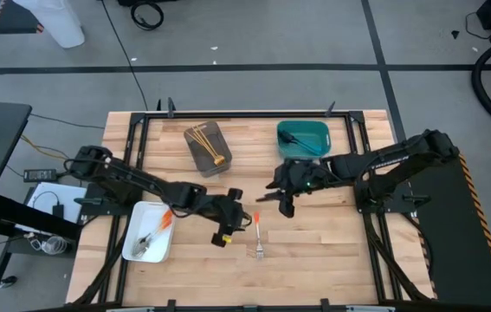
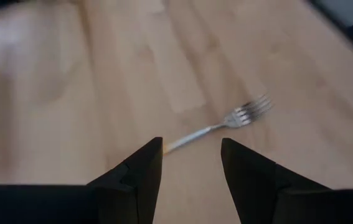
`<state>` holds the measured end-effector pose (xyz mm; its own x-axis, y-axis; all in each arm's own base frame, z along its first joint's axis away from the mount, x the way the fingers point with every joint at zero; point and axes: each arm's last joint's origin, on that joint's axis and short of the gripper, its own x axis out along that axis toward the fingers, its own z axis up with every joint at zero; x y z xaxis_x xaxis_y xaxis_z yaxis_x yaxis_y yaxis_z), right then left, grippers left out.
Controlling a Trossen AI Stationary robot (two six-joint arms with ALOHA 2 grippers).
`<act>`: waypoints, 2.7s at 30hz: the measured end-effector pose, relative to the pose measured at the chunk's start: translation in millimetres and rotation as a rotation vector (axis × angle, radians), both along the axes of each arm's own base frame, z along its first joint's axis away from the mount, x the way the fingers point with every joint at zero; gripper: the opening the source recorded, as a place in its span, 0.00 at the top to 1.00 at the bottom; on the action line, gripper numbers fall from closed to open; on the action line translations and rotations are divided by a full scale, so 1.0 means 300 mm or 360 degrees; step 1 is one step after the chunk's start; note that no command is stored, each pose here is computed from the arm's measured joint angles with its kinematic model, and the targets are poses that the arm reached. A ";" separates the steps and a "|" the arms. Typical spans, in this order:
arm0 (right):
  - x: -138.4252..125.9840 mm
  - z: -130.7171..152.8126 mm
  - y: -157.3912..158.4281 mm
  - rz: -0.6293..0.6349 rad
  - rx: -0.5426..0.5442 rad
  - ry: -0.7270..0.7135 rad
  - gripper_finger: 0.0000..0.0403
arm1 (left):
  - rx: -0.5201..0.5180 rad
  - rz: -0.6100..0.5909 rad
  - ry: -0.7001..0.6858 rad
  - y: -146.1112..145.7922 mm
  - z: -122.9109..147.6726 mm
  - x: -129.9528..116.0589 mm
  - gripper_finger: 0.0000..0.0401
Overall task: Sort silverware by color (type)
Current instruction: Put the orange fork into the white bin
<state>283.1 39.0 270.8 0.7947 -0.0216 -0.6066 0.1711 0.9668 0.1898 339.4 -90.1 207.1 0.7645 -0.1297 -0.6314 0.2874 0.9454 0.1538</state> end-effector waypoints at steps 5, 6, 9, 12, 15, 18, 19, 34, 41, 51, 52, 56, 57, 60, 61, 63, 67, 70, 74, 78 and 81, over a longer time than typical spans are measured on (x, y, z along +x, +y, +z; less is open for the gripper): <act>-0.013 0.000 0.062 -0.0042 -0.0068 -0.0016 0.64 | -0.0279 -0.0065 0.0101 0.048 -0.016 0.015 0.57; -0.016 0.001 0.074 -0.0049 -0.0096 -0.0022 0.64 | -0.0290 -0.0063 0.0134 0.055 -0.021 0.013 0.57; -0.029 0.003 0.101 -0.0028 -0.0158 -0.0023 0.64 | -0.0292 -0.0051 0.0176 0.067 -0.028 0.009 0.57; -0.046 0.014 0.120 -0.0004 -0.0156 -0.0031 0.64 | -0.0280 -0.0039 0.0244 0.073 -0.022 0.009 0.57; -0.066 0.024 0.132 -0.0019 -0.0203 -0.0032 0.64 | -0.0276 -0.0049 0.0222 0.069 0.001 0.024 0.57; -0.084 0.037 0.139 -0.0036 -0.0232 -0.0048 0.64 | -0.0269 -0.0047 0.0256 0.067 0.012 0.037 0.57; -0.090 0.040 0.143 -0.0032 -0.0235 -0.0052 0.64 | -0.0271 -0.0049 0.0242 0.065 0.021 0.047 0.57; -0.122 0.030 0.160 -0.0051 -0.0244 0.0038 0.64 | -0.0234 -0.0173 0.0362 0.033 -0.014 0.129 0.57; -0.159 0.006 0.200 0.0103 -0.0258 0.0193 0.64 | -0.0156 -0.0386 0.0397 0.020 -0.065 0.178 0.57; -0.177 0.017 0.255 0.0102 -0.0308 0.0092 0.64 | 0.0255 -0.0864 0.0264 0.012 -0.161 0.214 0.57; -0.175 0.020 0.257 0.0087 -0.0303 0.0070 0.64 | 0.0259 -0.0868 0.0261 0.013 -0.171 0.218 0.57; -0.172 0.022 0.264 0.0022 -0.0292 0.0009 0.64 | 0.0258 -0.0874 0.0236 0.012 -0.185 0.228 0.57; -0.170 0.018 0.265 0.0008 -0.0288 -0.0005 0.64 | 0.0258 -0.0874 0.0228 0.011 -0.184 0.229 0.57; -0.166 -0.003 0.267 -0.0001 -0.0285 -0.0017 0.64 | 0.0246 -0.0864 0.0224 0.011 -0.182 0.231 0.59; -0.164 -0.010 0.268 -0.0002 -0.0278 -0.0027 0.64 | 0.0235 -0.0864 0.0225 0.010 -0.176 0.234 0.60; -0.164 -0.022 0.268 0.0000 -0.0271 -0.0034 0.64 | 0.0207 -0.0869 0.0200 0.007 -0.166 0.244 0.63; -0.165 -0.022 0.269 -0.0030 -0.0221 -0.0048 0.64 | 0.0183 -0.0874 0.0218 0.003 -0.179 0.275 0.68; -0.169 -0.021 0.280 -0.0017 -0.0188 -0.0053 0.64 | 0.0182 -0.0862 0.0199 0.006 -0.162 0.307 0.70; -0.174 -0.020 0.292 0.0007 -0.0178 -0.0065 0.64 | 0.0177 -0.0860 0.0269 0.008 -0.171 0.324 0.71; -0.179 -0.020 0.299 0.0019 -0.0182 -0.0065 0.64 | 0.0171 -0.0893 0.0278 0.015 -0.182 0.329 0.71; -0.179 -0.020 0.299 0.0008 -0.0183 -0.0070 0.64 | 0.0157 -0.0907 0.0310 0.016 -0.213 0.331 0.71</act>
